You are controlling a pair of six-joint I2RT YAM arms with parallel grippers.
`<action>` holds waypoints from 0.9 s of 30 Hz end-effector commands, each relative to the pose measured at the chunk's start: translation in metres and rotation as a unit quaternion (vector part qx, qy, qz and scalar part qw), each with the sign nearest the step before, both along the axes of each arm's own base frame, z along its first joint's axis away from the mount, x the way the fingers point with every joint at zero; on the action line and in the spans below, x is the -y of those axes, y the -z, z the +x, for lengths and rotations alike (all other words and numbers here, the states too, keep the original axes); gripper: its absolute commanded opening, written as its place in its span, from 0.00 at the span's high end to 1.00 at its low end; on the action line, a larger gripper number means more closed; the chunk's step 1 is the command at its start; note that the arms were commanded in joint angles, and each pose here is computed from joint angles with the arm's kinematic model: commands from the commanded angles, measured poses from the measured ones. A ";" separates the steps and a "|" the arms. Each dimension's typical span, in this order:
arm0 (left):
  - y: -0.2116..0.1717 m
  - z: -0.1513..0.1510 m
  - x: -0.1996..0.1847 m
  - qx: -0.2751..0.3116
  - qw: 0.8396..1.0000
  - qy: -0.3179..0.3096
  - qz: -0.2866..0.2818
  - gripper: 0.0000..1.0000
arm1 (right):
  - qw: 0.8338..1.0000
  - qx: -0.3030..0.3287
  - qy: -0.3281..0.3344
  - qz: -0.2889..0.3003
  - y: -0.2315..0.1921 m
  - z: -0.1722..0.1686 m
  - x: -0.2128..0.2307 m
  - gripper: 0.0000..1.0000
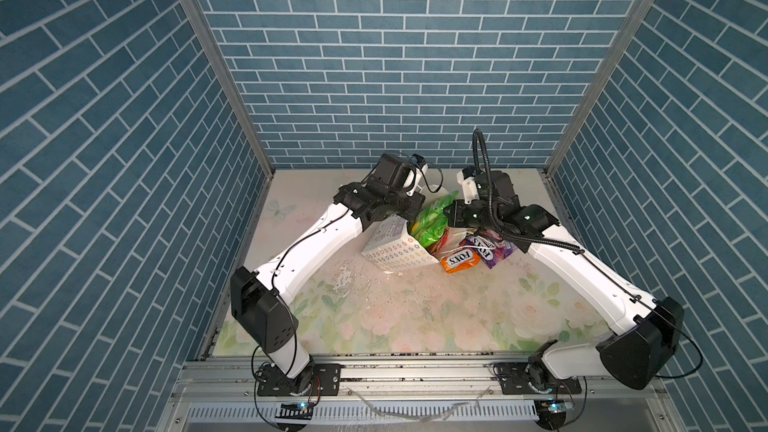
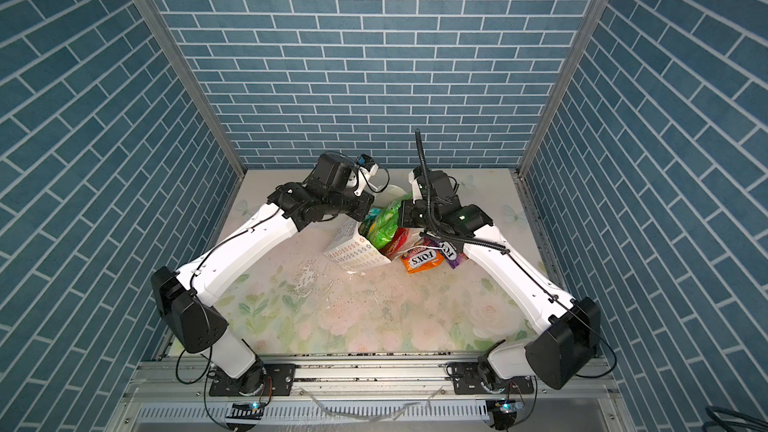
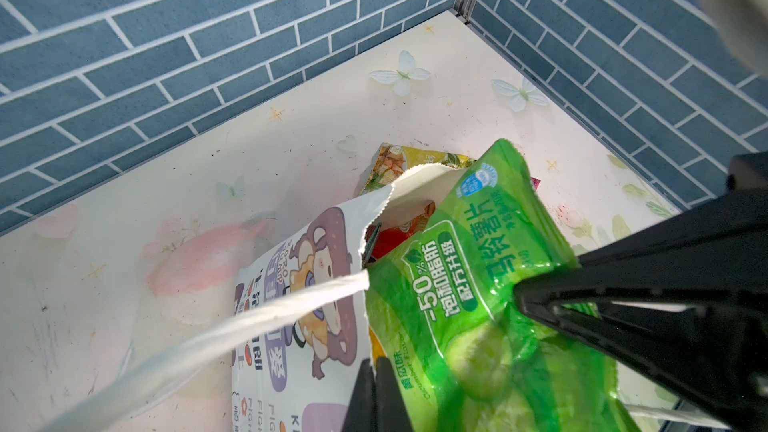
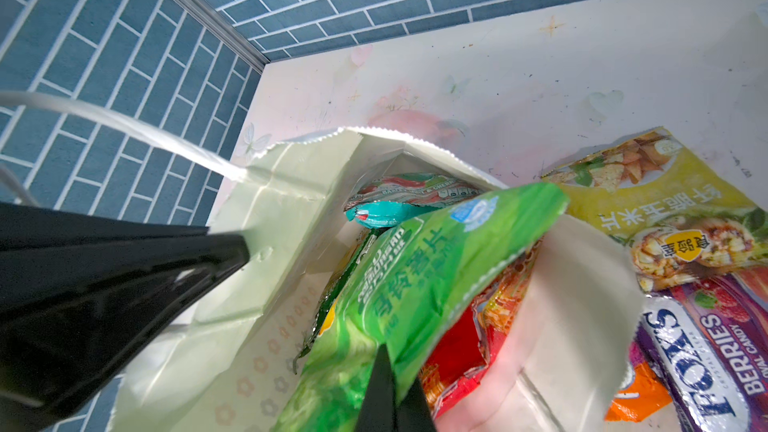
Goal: Take the snacks out of the paper bag
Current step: 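Close the right gripper on the green chip packet and lift it out, then carry the green packet away from the bag with the right gripper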
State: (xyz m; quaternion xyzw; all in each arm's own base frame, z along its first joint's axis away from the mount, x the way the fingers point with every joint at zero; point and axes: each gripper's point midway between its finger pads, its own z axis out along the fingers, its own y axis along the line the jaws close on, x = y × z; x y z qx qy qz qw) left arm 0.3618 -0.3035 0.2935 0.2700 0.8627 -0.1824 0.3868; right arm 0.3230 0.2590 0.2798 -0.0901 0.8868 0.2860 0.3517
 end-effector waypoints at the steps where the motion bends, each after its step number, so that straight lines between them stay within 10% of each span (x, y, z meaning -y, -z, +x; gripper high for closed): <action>1: -0.013 0.002 -0.002 0.019 1.000 0.001 -0.010 1.00 | 0.998 0.064 -0.013 0.015 -0.036 0.000 0.005 1.00; 27: -0.014 0.002 -0.001 0.020 1.000 0.003 -0.009 1.00 | 0.978 0.201 -0.042 0.042 -0.118 -0.019 0.028 1.00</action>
